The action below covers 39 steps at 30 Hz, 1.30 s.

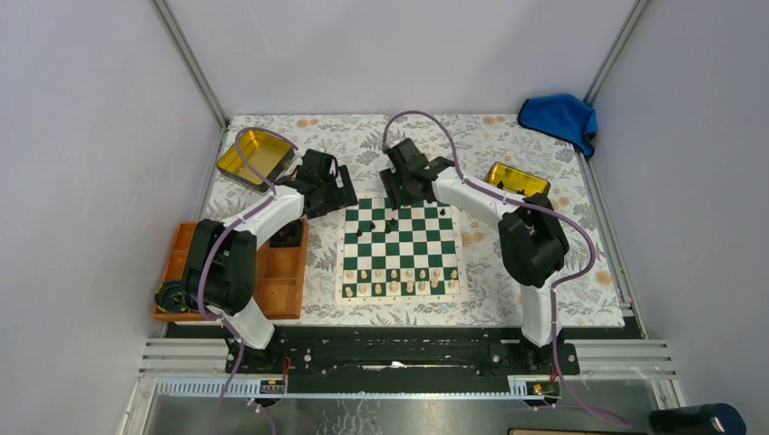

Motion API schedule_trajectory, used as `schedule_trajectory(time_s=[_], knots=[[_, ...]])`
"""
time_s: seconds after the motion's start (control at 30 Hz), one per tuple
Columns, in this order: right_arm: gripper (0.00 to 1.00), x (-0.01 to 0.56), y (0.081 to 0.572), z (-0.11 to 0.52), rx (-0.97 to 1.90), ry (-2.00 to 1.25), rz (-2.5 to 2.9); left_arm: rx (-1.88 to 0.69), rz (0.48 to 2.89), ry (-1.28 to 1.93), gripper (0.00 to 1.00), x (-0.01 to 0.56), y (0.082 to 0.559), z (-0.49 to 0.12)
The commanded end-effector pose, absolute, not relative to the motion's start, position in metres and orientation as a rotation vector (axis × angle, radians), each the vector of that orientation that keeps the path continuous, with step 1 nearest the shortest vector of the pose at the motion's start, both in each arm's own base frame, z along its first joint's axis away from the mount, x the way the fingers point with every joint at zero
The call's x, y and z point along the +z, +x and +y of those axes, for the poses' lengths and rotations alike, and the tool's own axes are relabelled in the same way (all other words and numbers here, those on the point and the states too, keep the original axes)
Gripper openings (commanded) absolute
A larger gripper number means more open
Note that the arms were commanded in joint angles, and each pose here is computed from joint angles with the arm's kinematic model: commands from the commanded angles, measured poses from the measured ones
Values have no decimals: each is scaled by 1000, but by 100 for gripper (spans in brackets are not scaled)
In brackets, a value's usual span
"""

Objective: Set up the chess pieces on the board
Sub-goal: Pick up the chess piece from the chessboard.

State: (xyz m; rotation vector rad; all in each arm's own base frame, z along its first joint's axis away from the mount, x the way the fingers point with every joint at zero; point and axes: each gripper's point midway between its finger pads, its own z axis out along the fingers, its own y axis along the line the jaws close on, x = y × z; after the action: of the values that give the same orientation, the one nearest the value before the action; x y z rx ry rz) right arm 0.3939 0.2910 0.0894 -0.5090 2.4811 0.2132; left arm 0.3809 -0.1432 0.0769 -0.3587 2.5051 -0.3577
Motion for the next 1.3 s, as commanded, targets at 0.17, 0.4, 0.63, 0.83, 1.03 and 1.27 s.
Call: schedule_trajectory(time_s=[0.17,0.4,0.63,0.83,1.03,1.27], knots=[[58,90,355,321,324,-588,2480,-350,2464,-378,99,84,384,-137],[58,85,346,331,330,-616,2486,-356,2465,-378,99,83,380,-137],[58,78,341,337,338,-632,2496,-353,2468,-378,99,82,377,-136],[57,74,340,340,338,-639,2502,-354,2465,-377,99,83,378,-135],[55,67,342,343,333,-648,2511,-352,2464,-381,99,83,379,-134],[53,58,345,347,335,-662,2524,-346,2465,-383,99,82,379,-132]])
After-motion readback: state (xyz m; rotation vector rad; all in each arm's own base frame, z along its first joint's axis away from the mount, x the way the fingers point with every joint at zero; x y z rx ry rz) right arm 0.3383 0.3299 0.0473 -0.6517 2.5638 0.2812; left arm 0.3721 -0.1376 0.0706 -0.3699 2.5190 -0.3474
